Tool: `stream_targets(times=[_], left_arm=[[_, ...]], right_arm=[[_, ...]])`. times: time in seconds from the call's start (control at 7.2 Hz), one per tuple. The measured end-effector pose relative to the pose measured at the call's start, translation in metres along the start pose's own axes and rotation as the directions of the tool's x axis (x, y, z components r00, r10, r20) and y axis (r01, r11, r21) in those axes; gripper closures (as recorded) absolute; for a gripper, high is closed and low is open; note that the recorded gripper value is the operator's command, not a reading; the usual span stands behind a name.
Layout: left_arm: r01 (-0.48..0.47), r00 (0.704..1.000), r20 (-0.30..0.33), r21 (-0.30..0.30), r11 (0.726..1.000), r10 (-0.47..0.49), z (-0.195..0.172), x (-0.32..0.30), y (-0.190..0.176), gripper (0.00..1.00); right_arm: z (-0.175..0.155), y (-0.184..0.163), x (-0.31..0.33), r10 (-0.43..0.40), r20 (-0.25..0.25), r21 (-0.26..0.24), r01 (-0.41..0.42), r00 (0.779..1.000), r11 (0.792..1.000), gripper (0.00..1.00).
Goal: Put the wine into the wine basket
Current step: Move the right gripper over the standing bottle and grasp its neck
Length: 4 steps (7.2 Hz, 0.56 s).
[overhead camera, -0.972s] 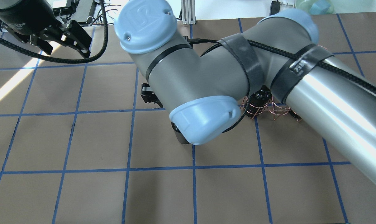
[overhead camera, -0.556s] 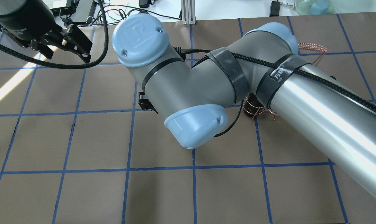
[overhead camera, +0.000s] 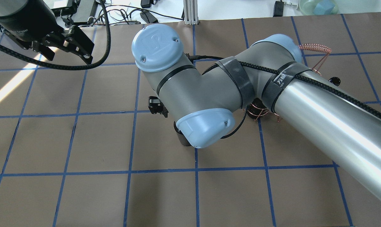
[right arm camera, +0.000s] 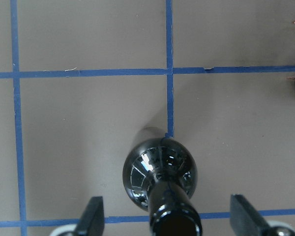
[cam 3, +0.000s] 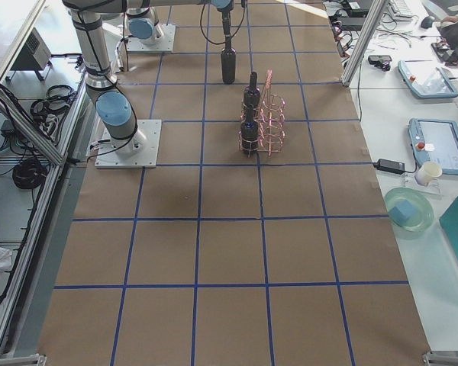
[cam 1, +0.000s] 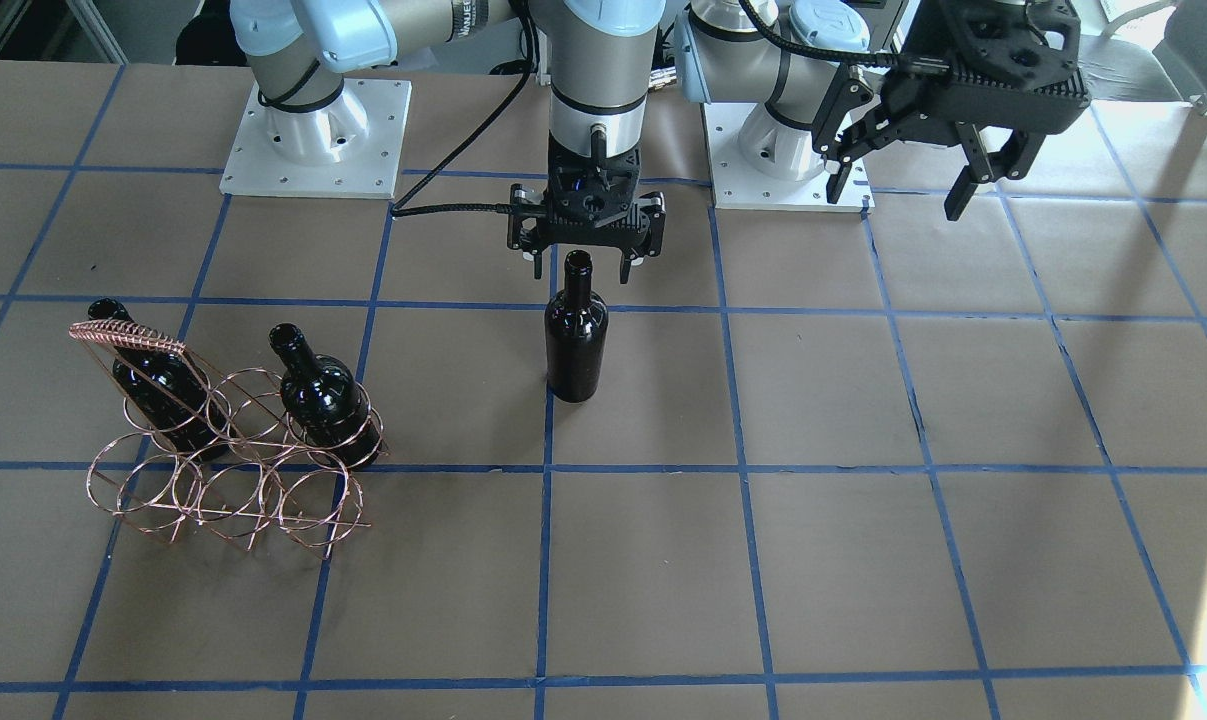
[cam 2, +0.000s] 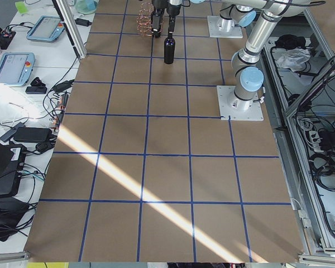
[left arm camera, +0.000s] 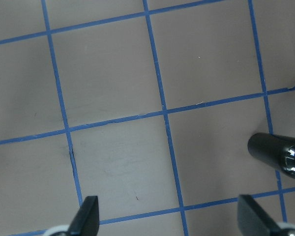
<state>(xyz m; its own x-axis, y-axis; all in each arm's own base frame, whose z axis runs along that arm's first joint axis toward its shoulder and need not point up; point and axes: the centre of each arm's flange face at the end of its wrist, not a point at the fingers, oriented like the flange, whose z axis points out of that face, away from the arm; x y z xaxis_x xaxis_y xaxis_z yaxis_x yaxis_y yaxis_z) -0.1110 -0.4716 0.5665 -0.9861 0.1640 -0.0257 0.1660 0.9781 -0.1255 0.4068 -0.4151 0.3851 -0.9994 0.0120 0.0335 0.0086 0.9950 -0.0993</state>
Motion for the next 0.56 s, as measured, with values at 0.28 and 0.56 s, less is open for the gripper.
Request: stream_targets(times=[0.28,0.56], left_arm=[[0.001,1.000,-0.002,-0.001,1.000,-0.001,0.0009,0.0000,-0.0005,0.00],[0.000,1.000,-0.001,-0.003,1.000,0.000,0.0017,0.0000,-0.0007,0.00]], right_arm=[[0.0064,0.0001,0.0002,-0.006,-0.010,-0.011,0.006,1.000,1.000,0.66],[0.0081,0.0002,0.0001,-0.011,-0.012,-0.014,0.011,1.000,1.000,0.78]])
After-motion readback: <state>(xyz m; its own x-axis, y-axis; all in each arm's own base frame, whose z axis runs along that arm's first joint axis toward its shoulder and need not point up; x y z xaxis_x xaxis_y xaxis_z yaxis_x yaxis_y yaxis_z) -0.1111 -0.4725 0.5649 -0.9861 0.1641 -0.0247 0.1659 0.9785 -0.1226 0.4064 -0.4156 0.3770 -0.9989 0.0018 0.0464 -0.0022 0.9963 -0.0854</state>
